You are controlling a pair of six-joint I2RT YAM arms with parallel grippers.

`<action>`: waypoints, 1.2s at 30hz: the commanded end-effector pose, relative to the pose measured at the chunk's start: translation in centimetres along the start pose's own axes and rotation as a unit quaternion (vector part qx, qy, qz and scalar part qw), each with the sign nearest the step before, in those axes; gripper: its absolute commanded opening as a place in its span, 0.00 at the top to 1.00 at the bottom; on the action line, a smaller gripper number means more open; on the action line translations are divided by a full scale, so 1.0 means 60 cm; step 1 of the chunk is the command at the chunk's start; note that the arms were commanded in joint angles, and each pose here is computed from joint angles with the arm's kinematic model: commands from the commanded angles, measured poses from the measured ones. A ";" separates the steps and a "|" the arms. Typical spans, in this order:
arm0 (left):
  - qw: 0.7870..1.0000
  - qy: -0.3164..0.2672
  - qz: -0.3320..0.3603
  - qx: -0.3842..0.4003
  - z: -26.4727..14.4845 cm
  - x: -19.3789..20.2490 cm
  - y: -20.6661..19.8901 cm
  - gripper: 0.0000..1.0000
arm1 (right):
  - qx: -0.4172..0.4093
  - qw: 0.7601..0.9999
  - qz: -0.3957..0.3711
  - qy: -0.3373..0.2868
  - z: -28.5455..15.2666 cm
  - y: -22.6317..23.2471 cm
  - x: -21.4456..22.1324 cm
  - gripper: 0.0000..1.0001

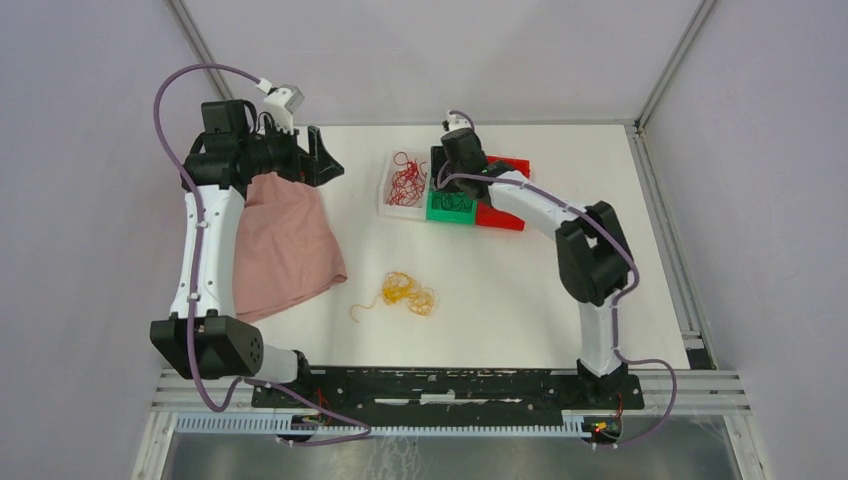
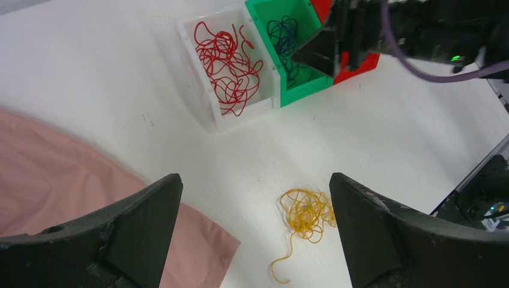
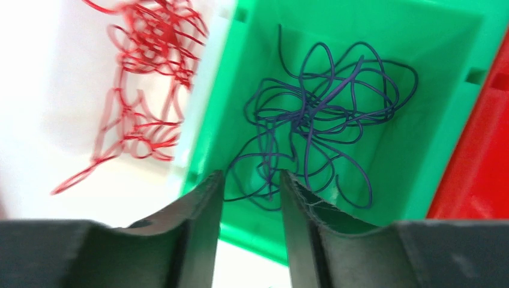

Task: Untangle the cables
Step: Place the cable in the bin, then untie the cable.

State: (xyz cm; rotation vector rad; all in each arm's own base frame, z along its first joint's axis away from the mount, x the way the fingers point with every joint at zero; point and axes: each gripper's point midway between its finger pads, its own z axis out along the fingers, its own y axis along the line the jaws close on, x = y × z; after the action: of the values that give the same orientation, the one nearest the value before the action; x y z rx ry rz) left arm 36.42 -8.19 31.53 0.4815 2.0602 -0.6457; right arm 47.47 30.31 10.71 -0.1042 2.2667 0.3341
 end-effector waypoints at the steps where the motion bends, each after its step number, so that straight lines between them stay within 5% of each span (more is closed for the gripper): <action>1: 0.997 -0.028 0.072 -0.015 -0.030 -0.011 -0.005 0.01 | -0.096 0.988 -0.006 -0.120 -0.165 0.078 -0.145 0.40; 5: 0.997 -0.024 0.073 -0.021 -0.030 -0.004 -0.001 0.01 | -0.123 0.985 -0.031 -0.120 -0.235 0.091 -0.118 0.34; 13: 0.997 -0.031 0.067 -0.017 -0.028 -0.012 -0.002 0.01 | -0.172 0.979 -0.104 -0.029 -0.303 0.116 0.071 0.32; 21: 0.997 -0.039 0.060 0.012 -0.026 -0.013 -0.020 0.01 | -0.200 0.974 -0.044 0.093 -0.313 0.107 0.248 0.37; 36: 0.997 -0.038 0.060 0.019 -0.029 -0.006 -0.028 0.01 | -0.235 0.960 0.009 0.148 -0.256 0.146 0.314 0.56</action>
State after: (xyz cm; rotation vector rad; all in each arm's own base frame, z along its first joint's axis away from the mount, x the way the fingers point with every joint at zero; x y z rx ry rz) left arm 34.96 -8.14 31.27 0.5438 2.0141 -0.6277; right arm 21.10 33.07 7.20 -0.4341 2.4832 0.8461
